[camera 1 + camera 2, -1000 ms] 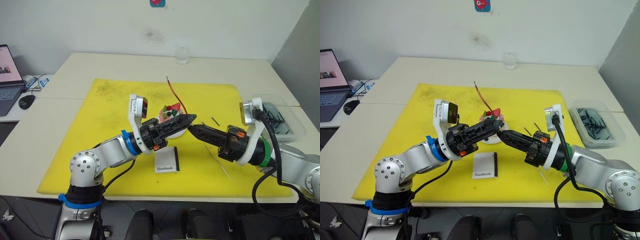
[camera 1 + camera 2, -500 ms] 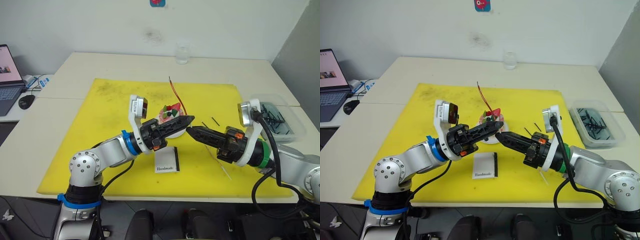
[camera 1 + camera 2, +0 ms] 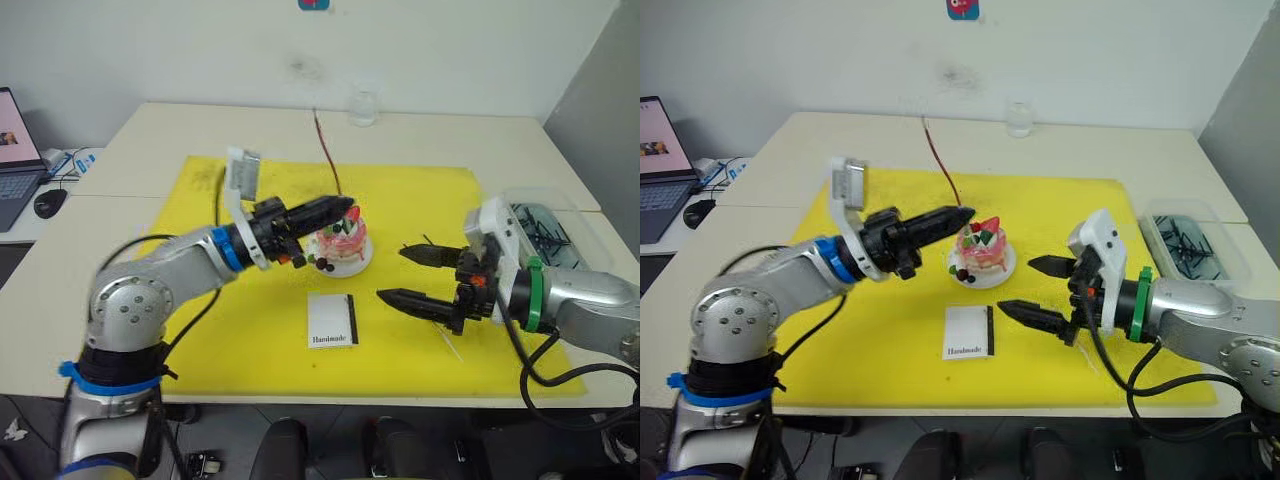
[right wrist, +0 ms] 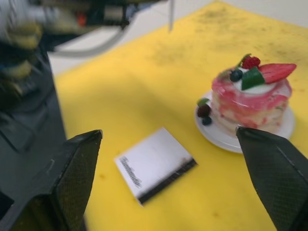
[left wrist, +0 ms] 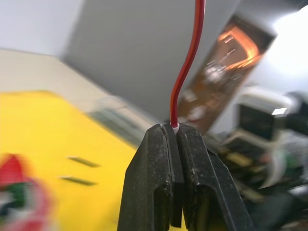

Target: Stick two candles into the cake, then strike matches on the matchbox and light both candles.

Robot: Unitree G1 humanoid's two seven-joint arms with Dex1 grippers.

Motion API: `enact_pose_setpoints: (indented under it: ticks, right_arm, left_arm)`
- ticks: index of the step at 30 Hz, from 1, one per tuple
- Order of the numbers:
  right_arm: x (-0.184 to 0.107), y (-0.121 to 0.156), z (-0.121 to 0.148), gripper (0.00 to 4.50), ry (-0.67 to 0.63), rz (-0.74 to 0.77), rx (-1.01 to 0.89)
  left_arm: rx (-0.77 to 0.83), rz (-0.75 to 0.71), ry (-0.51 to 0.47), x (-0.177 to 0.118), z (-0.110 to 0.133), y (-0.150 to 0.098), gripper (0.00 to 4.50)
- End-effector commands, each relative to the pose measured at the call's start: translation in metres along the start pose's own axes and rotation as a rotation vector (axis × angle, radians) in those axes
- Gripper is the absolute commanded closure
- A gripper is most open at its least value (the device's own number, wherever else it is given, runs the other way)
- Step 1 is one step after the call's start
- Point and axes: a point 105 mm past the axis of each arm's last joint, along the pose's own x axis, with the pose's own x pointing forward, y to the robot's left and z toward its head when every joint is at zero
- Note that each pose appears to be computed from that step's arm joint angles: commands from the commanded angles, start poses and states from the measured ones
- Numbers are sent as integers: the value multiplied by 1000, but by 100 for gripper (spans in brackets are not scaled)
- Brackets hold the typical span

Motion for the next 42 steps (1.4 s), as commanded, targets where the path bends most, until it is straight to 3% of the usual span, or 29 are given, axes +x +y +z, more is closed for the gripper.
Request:
enact_pose_setpoints:
  ticks: [1,5,17,42]
  right_arm:
    - [4,-1,11,4,-22,-17,-150]
    - [11,-2,16,4,-57,-23,-178]
    - [19,-1,8,4,-69,-55,-161]
    - [22,4,4,4,-50,-55,-160]
  left_arm:
    - [179,57,-4,-7,7,19,450]
    - [313,118,28,-11,-6,47,450]
    - [272,43,58,7,-39,56,450]
    - [282,56,12,26,-45,73,450]
